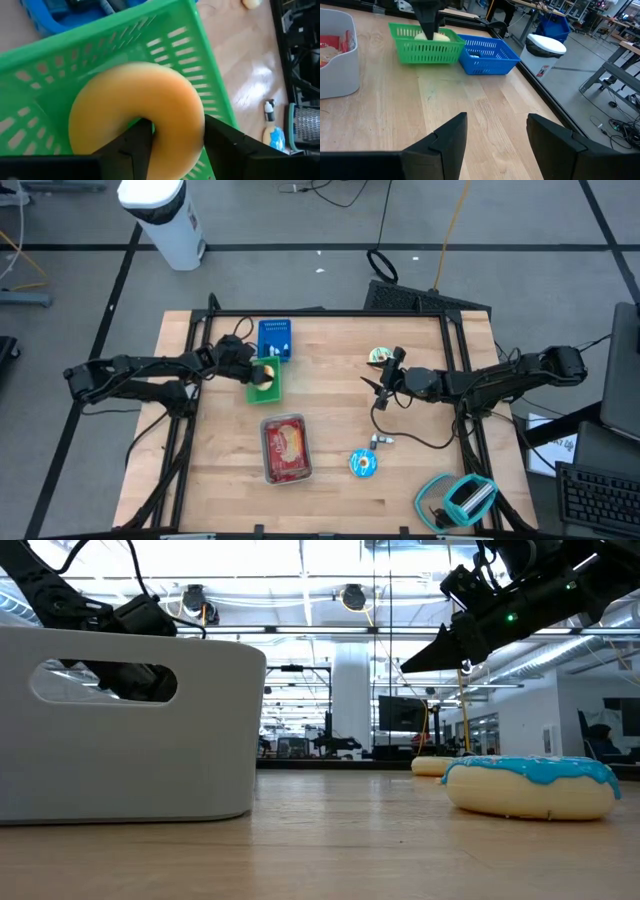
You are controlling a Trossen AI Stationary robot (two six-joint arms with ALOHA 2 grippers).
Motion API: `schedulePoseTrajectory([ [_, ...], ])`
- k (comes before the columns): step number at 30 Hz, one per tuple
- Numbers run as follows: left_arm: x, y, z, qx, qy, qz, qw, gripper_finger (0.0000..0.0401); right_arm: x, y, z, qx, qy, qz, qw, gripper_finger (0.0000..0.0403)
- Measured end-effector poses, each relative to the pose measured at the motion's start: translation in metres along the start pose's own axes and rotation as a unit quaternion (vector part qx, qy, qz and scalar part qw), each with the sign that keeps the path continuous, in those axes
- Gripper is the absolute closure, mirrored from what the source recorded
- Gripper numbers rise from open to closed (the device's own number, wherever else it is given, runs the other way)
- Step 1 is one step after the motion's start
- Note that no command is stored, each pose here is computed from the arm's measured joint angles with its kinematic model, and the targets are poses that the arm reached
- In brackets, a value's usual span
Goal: Pick & Place Food Item
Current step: Put the black donut into the green bin
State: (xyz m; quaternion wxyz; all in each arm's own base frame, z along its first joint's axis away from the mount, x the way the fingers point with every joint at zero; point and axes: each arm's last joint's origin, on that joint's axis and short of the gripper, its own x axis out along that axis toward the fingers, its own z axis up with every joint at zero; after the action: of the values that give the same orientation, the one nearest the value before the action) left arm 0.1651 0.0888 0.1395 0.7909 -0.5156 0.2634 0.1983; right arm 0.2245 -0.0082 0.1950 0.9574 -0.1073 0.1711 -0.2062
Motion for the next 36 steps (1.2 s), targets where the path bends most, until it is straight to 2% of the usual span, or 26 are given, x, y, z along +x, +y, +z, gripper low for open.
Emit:
schedulePoseTrajectory([
  [4,0.000,-0.003,0.002,0.005,-0.001,-0.023,1.000,0.0232,0.000,0.000,0.000,0.000,0.000,0.000,1.000,0.0206],
  [7,-0.001,-0.009,0.005,0.019,-0.002,-0.062,0.998,0.0241,0.000,0.000,0.000,0.000,0.000,0.000,1.000,0.0206],
  [11,-0.002,-0.018,0.009,0.044,-0.002,-0.130,0.991,0.0273,0.000,0.000,0.000,0.000,0.000,0.000,1.000,0.0206],
  [15,-0.005,-0.025,0.013,0.054,-0.006,-0.174,0.983,0.0307,0.000,0.000,0.001,0.003,-0.003,0.008,1.000,0.0207],
  [19,-0.009,-0.040,0.016,0.081,-0.005,-0.255,0.964,0.0335,0.002,0.002,0.010,0.025,-0.060,0.060,0.996,0.0206],
  [22,-0.014,-0.055,0.014,0.123,-0.001,-0.321,0.939,0.0353,0.006,0.002,0.019,0.043,-0.129,0.092,0.987,0.0206],
  [24,-0.015,-0.062,0.011,0.137,0.002,-0.344,0.929,0.0364,0.012,0.001,0.022,0.047,-0.165,0.113,0.979,0.0206],
  [27,-0.014,-0.071,0.004,0.151,0.001,-0.359,0.921,0.0379,0.026,0.000,0.021,0.059,-0.188,0.148,0.969,0.0208],
  [34,-0.008,-0.085,-0.015,0.151,-0.022,-0.347,0.926,0.0386,0.062,0.006,0.029,0.078,-0.177,0.197,0.961,0.0210],
  [36,-0.008,-0.090,-0.020,0.160,-0.030,-0.355,0.920,0.0386,0.071,0.009,0.036,0.076,-0.186,0.217,0.955,0.0209],
])
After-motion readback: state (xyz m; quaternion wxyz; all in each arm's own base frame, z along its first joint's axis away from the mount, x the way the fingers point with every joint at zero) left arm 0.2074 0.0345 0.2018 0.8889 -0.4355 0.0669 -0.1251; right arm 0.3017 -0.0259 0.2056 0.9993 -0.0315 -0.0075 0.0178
